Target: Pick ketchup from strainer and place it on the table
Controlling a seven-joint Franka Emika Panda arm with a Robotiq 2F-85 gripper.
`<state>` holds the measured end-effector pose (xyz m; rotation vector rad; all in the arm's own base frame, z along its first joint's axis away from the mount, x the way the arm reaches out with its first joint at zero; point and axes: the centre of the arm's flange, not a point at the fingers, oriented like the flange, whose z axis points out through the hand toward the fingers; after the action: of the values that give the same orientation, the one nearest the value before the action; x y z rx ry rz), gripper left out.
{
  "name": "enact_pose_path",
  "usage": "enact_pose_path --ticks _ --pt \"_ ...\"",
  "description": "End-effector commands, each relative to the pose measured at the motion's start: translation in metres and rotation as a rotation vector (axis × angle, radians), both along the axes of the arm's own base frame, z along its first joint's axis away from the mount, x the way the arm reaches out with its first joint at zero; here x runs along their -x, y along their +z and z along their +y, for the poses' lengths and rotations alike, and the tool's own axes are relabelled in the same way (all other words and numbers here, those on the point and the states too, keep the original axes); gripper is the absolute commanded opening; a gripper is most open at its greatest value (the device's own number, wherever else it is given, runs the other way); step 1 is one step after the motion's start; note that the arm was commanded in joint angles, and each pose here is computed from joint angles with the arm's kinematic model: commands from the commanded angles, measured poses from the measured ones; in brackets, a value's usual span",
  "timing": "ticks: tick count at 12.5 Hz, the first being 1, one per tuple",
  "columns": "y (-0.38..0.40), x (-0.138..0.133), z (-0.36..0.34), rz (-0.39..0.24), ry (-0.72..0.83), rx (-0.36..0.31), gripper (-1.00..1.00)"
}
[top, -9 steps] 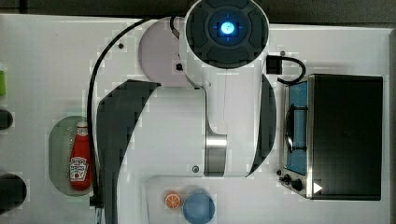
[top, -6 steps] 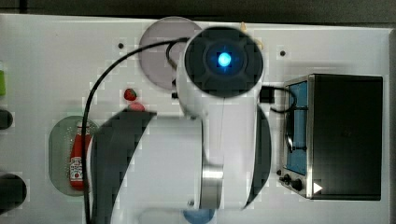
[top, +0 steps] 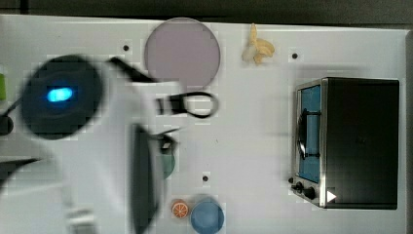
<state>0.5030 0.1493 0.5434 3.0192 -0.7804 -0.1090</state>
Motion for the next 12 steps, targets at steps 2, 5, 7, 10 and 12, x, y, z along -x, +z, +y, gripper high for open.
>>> enact_pose_path --ticks 2,5,7,10,12 --pt "-0.032 0.029 0.116 0.028 0.195 -0.010 1.00" --pt "-0.071 0.060 0.180 0.050 0.329 -0.031 1.00" --pt "-0.106 0.079 0.208 0.055 0.391 -0.055 1.00" --pt "-0.163 0.096 0.225 -0.001 0.418 -0.115 1.00" --pt "-0.201 0.101 0.223 -0.047 0.409 -0.165 1.00"
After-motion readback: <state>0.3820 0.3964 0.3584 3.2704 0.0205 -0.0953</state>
